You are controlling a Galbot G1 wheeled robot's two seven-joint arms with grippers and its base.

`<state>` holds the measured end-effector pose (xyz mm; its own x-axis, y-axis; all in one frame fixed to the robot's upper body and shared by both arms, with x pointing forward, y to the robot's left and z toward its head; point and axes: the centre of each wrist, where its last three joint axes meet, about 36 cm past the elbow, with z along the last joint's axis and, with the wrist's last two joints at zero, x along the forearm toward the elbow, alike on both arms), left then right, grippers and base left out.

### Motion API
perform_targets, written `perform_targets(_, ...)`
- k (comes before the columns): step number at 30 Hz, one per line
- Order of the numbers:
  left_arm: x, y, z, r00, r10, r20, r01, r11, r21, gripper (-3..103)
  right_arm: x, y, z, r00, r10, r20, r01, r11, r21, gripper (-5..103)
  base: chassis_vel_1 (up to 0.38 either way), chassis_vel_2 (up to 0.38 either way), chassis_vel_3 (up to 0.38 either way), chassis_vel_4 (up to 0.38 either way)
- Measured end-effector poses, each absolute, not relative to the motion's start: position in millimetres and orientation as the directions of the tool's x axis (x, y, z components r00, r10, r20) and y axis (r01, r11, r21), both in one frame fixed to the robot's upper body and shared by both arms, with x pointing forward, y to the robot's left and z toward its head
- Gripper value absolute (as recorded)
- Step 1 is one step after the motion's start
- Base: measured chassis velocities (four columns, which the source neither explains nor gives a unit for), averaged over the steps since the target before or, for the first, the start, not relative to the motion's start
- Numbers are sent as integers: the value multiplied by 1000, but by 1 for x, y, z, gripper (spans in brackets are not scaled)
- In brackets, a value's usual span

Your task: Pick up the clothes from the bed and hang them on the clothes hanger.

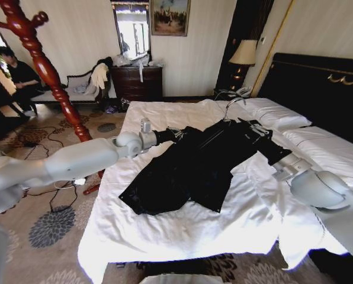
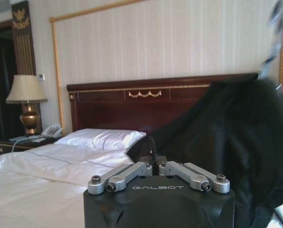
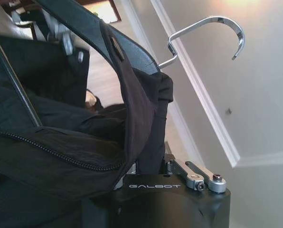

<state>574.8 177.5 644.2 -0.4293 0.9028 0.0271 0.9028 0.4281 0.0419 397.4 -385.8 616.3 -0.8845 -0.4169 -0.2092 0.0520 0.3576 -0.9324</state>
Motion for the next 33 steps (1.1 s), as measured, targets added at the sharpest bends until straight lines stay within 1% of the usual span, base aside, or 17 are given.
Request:
perform_targets(1, 575, 178, 644, -429, 903, 27, 903, 428, 42, 1, 397, -386, 616, -885, -417, -209, 52, 358, -932, 22, 0, 0, 0, 0)
perform_targets(5, 542, 194, 668, -432, 902, 10, 901, 432, 45, 1, 403, -394, 613, -909, -370, -191, 39, 381, -924, 22, 0, 0, 0, 0)
perform_targets(9, 515, 202, 683, -436, 900, -4, 899, 436, 36, 1, 411, -402, 611, -923, -340, -179, 39, 380, -924, 22, 0, 0, 0, 0)
perform_targets(14, 494, 205, 699, -434, 901, -7, 900, 433, 37, 1, 423, -409, 609, -934, -311, -173, 44, 382, -923, 22, 0, 0, 0, 0)
perform_targets(23, 464, 208, 708, -445, 896, 6, 895, 444, 42, 1, 441, -422, 609, -951, -259, -166, 58, 379, -924, 22, 0, 0, 0, 0)
perform_targets(27, 451, 203, 710, -474, 881, 7, 880, 473, 50, 1, 452, -421, 617, -962, -220, -164, 69, 384, -921, 22, 0, 0, 0, 0)
perform_targets(31, 450, 192, 718, -496, 868, 8, 866, 494, 74, 1, 457, -422, 626, -968, -193, -162, 77, 388, -918, 22, 0, 0, 0, 0)
perform_targets(33, 454, 183, 726, -512, 859, 6, 855, 509, 96, 1, 458, -426, 632, -972, -173, -157, 82, 376, -923, 22, 0, 0, 0, 0)
